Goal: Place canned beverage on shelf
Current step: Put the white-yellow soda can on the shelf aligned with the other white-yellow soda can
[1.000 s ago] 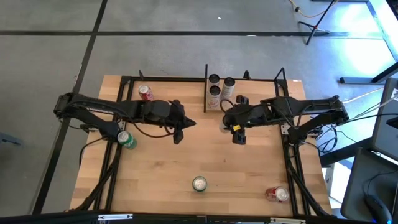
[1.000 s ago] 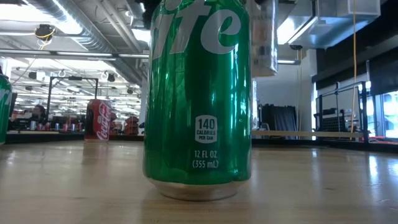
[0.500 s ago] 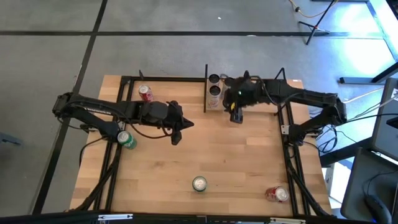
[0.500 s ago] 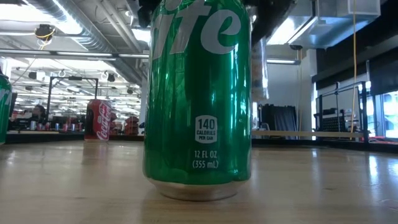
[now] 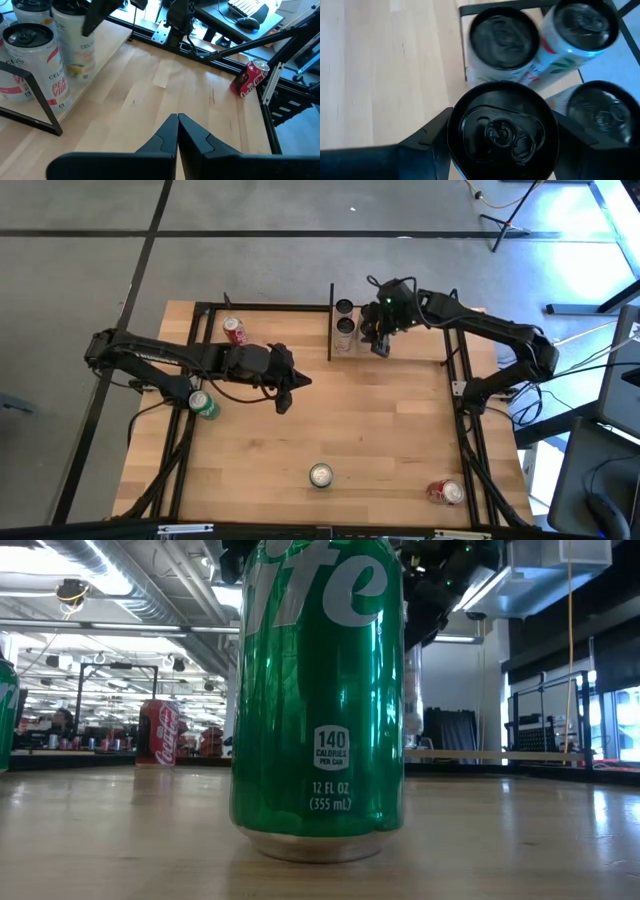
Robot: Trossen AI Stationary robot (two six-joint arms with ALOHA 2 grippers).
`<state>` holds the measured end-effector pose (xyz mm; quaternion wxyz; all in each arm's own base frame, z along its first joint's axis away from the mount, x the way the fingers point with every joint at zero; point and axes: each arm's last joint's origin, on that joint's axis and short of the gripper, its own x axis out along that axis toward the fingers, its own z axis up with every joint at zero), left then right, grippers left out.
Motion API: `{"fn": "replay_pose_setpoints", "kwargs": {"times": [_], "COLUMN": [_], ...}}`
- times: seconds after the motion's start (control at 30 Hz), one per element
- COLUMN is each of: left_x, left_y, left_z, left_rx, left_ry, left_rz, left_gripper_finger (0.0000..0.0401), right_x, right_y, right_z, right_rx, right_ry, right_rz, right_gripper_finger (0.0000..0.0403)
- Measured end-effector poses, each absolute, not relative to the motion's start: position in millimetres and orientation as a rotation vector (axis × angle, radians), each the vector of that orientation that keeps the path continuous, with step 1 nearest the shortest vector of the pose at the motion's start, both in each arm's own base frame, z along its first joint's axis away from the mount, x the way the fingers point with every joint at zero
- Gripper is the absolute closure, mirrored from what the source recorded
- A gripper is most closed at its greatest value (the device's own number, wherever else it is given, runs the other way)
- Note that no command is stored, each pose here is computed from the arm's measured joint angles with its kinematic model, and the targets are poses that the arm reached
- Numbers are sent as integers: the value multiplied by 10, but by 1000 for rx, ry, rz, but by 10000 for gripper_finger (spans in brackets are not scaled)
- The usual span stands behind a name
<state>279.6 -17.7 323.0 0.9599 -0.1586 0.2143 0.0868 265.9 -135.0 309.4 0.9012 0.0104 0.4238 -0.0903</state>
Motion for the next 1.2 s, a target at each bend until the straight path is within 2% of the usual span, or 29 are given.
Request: {"fn": "replay_pose_setpoints", "kwargs": {"times": [0.53,0.93,1.2], "left_x": [2798,2799,2799], "left_y": [-138,-138,-139], "left_z": [3230,3231,3232], "left_rx": [-326,-328,-329], "left_ry": [431,430,430], "left_rz": [193,193,193], "left_gripper_finger": [396,396,396], "right_x": [2634,2643,2626], "right_y": [-1409,-1413,-1427], "right_z": [2880,2885,3053], "right_rx": [5,-27,-60], "right_ry": [885,876,908], "right_rz": [-206,-197,-255], "right_gripper_finger": [172,105,104]}}
